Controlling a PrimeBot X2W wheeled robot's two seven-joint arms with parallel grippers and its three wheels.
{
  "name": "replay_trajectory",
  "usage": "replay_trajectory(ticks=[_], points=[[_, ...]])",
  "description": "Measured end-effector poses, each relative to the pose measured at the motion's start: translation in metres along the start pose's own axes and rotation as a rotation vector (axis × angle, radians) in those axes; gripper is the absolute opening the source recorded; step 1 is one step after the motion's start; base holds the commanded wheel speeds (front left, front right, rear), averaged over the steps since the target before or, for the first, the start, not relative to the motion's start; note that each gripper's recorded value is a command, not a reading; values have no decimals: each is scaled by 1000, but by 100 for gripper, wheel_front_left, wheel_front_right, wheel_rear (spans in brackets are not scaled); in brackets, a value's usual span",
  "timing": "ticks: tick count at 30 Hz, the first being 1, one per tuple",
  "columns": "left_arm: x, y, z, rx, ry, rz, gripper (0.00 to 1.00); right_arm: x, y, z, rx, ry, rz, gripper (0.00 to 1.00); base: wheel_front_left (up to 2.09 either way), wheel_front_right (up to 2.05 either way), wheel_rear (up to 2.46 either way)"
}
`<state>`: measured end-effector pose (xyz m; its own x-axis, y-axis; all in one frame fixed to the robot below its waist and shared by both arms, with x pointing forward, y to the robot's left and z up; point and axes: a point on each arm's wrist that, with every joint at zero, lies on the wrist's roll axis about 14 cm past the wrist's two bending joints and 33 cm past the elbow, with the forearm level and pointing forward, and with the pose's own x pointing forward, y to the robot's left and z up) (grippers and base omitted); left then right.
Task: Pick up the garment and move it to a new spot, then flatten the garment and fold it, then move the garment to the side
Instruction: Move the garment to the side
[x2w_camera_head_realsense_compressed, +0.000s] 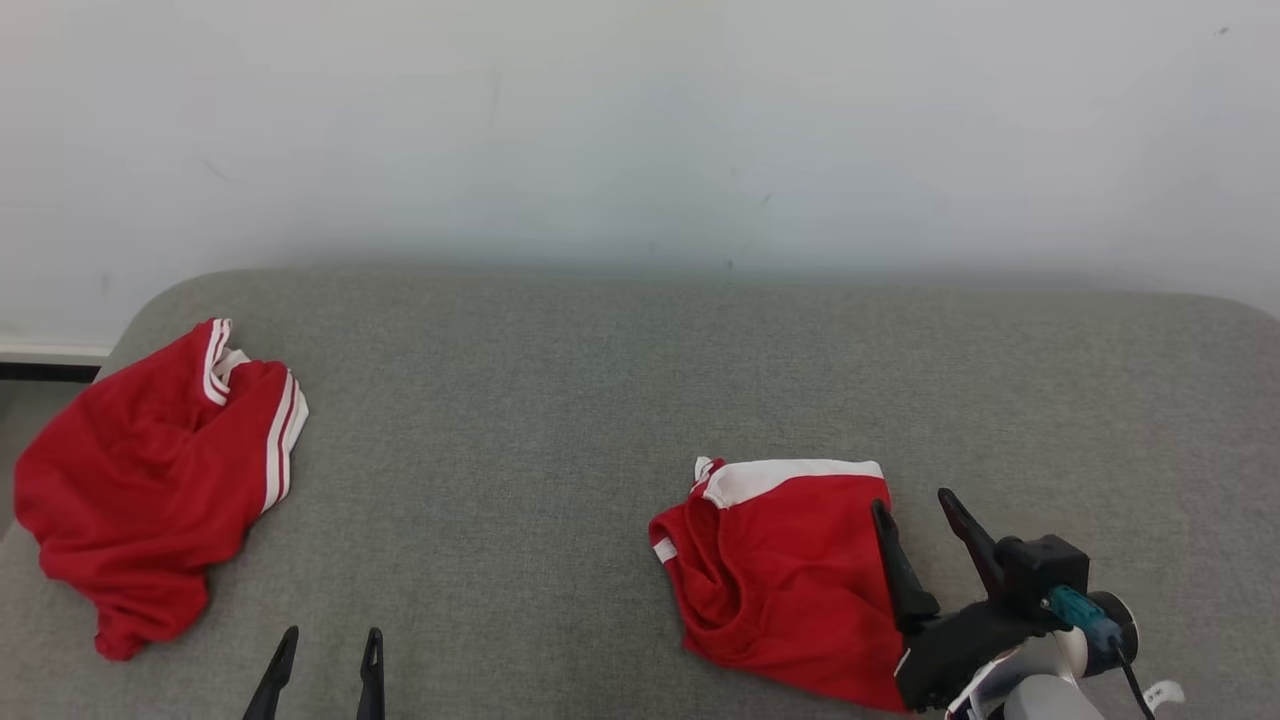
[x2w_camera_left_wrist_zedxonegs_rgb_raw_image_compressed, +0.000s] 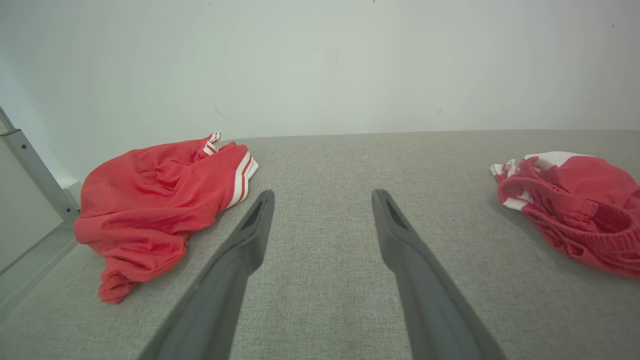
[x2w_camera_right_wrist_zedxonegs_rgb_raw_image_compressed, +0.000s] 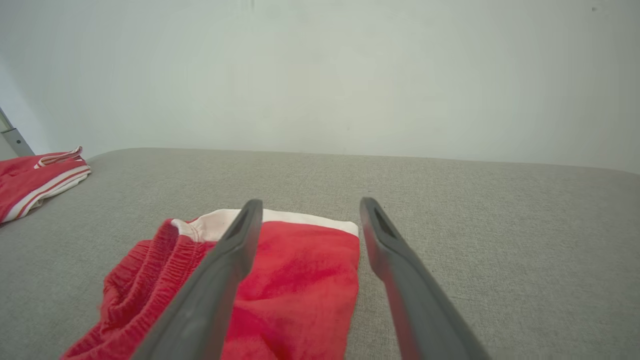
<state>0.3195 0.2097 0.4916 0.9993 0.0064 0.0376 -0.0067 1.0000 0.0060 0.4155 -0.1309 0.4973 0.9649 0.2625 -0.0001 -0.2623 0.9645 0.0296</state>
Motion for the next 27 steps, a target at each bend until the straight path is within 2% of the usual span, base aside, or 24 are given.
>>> replay_trajectory(ticks=[8,15,22,23,24,27], points=[[-1,6,-6,-4,22,20,100,11,-8,-48,28,189,-29,100,0,0,0],[4,6,-11,-5,37,22,100,4,-6,-95,89,380,-57,100,0,0,0],[9,4,-11,-6,38,15,100,4,1,-109,111,447,-54,100,0,0,0],[10,3,-11,-6,38,15,100,5,4,-110,113,460,-49,91,0,0,0],[10,3,-11,-7,39,14,100,6,6,-111,118,466,-45,0,0,0,0],[9,3,-12,-9,42,14,100,7,10,-111,114,467,-31,0,0,0,0]])
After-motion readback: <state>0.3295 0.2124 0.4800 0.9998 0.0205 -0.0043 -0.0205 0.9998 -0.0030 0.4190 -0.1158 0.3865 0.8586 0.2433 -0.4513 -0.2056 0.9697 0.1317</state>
